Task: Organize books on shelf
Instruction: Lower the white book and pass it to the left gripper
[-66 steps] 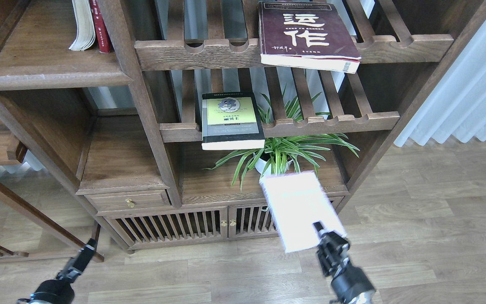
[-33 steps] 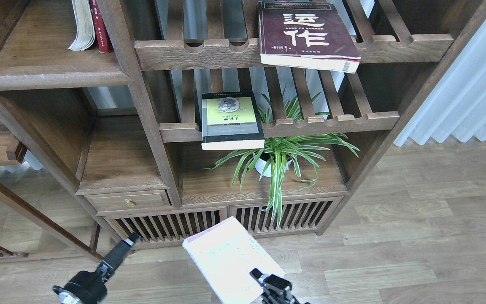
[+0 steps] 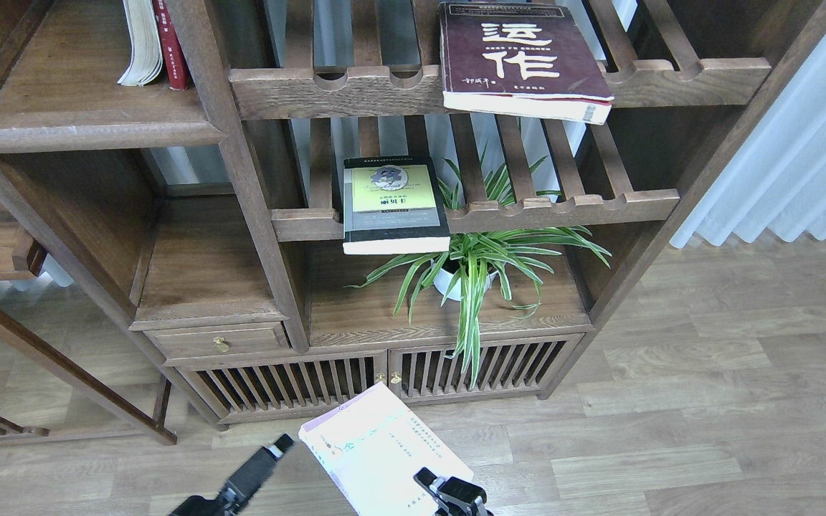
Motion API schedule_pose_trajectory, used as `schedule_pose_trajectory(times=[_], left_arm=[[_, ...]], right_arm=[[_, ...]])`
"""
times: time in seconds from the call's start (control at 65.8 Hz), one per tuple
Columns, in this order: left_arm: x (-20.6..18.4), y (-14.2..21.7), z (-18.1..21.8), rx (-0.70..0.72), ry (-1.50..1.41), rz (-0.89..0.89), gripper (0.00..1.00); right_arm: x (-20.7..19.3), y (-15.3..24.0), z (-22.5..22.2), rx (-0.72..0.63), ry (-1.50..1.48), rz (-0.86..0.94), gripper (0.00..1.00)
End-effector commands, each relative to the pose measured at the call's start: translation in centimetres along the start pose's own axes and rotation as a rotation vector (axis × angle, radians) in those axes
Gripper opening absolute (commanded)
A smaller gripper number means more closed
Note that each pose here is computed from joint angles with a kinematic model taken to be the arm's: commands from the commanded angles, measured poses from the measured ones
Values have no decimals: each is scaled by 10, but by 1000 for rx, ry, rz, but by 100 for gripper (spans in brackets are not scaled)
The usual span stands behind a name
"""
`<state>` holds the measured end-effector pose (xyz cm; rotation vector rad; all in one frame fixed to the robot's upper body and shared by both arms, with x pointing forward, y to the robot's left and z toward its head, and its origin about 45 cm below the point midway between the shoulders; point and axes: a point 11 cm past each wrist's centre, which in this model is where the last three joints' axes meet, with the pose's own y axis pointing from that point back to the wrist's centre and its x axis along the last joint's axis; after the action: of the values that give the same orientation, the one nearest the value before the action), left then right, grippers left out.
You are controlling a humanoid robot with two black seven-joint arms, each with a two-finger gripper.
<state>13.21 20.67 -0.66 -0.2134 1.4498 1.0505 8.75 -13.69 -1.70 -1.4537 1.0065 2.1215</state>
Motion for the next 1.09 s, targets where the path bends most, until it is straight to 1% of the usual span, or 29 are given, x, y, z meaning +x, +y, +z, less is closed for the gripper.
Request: schedule_pose_trajectory(times=[0.0,0.152,0.198,0.258,0.319,0.35,0.365,0.532,0.608,0.927,1.079], left_arm=[[-4,-8,-12,9,20,-11,100],[-2,-16,-20,-5,35,-4,96],[-1,-17,-21,-18,36,-1,93],[-1,-19,-19,-42,37,-2,87],[-2,-20,-19,-61,40,-3,83],[-3,-20,-19,-65,39,-4,82],[-3,-21,-19,-64,38,-7,79],[-5,-23,-20,-62,39,-11,66],[-6,-23,-22,-60,42,-14,64],[-11,-29,-24,-40,29,-31,63],[-11,-29,-24,-35,25,-30,57]], right_arm=[[0,0,0,-1,1,1,10],[0,0,1,-5,2,2,10],[0,0,2,-6,2,0,10],[0,-1,1,-6,3,-1,10],[0,0,2,-7,2,0,10],[0,0,2,-7,2,0,10],[0,0,2,-7,2,0,10],[0,0,2,-7,2,0,10],[0,0,2,-8,3,1,10],[0,0,3,-9,3,1,10],[0,0,3,-10,3,0,10]])
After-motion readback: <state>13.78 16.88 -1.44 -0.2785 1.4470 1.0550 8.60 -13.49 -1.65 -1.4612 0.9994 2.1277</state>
